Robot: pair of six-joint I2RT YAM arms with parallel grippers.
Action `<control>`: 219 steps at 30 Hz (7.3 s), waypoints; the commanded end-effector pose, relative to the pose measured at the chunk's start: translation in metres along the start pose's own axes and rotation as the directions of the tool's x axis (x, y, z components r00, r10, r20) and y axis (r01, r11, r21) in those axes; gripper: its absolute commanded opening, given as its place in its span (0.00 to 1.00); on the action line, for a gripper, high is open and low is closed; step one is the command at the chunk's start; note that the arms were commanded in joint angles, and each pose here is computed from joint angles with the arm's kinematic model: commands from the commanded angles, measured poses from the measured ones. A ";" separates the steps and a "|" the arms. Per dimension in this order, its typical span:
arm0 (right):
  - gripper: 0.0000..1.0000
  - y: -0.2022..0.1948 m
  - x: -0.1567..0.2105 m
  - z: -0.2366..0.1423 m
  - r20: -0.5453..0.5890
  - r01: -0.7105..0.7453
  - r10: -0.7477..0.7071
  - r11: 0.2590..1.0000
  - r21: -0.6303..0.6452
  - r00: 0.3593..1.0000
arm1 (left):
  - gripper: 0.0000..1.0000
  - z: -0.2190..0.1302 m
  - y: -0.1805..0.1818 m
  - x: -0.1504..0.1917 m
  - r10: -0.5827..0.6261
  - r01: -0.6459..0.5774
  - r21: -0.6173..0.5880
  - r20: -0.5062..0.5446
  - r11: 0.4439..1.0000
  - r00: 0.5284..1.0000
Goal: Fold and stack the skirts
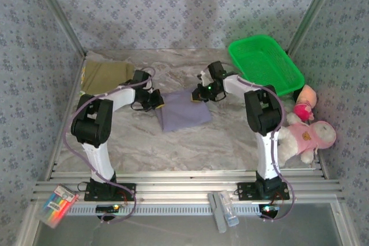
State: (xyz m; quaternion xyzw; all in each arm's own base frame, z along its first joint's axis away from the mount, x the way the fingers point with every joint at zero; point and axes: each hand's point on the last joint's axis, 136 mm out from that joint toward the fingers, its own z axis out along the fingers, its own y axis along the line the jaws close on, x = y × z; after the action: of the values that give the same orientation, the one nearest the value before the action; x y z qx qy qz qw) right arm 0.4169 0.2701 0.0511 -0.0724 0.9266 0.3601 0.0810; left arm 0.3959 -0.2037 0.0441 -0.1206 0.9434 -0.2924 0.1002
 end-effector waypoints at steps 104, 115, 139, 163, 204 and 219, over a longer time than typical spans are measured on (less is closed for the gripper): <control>0.20 0.000 -0.047 -0.006 0.175 0.040 -0.040 0.999 0.001 0.984 | 0.48 0.001 -0.022 0.089 0.004 -0.017 -0.068 -0.184 0.998 0.983; 0.39 0.037 -0.019 -0.056 0.295 0.096 -0.140 0.983 0.157 0.945 | 0.81 -0.061 0.003 0.051 -0.025 0.021 -0.102 -0.032 0.995 0.999; 0.00 0.000 0.061 0.031 0.074 0.030 -0.049 0.972 0.232 0.996 | 0.86 -0.013 0.038 0.058 -0.032 0.016 -0.114 -0.139 0.993 0.990; 0.00 -0.005 0.065 0.036 0.059 0.003 -0.018 0.972 0.235 0.998 | 0.41 -0.014 0.051 0.050 -0.026 0.009 -0.209 -0.078 0.978 0.997; 1.00 0.026 -0.029 -0.221 0.663 -0.091 -0.304 0.866 0.491 0.684 | 0.00 -0.175 0.042 -0.116 0.576 -0.318 -0.906 -0.105 0.281 0.810; 1.00 0.008 -0.027 -0.223 0.703 -0.174 -0.165 0.907 0.384 0.692 | 0.00 -0.231 0.017 -0.185 0.632 -0.289 -0.841 0.080 0.458 0.771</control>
State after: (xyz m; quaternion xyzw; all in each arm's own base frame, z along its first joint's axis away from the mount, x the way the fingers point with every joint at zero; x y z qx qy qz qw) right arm 0.4236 0.1305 0.2140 0.0811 0.8812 0.1337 0.4462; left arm 0.5022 -0.0186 0.2259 0.0516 0.9262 0.2460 0.2809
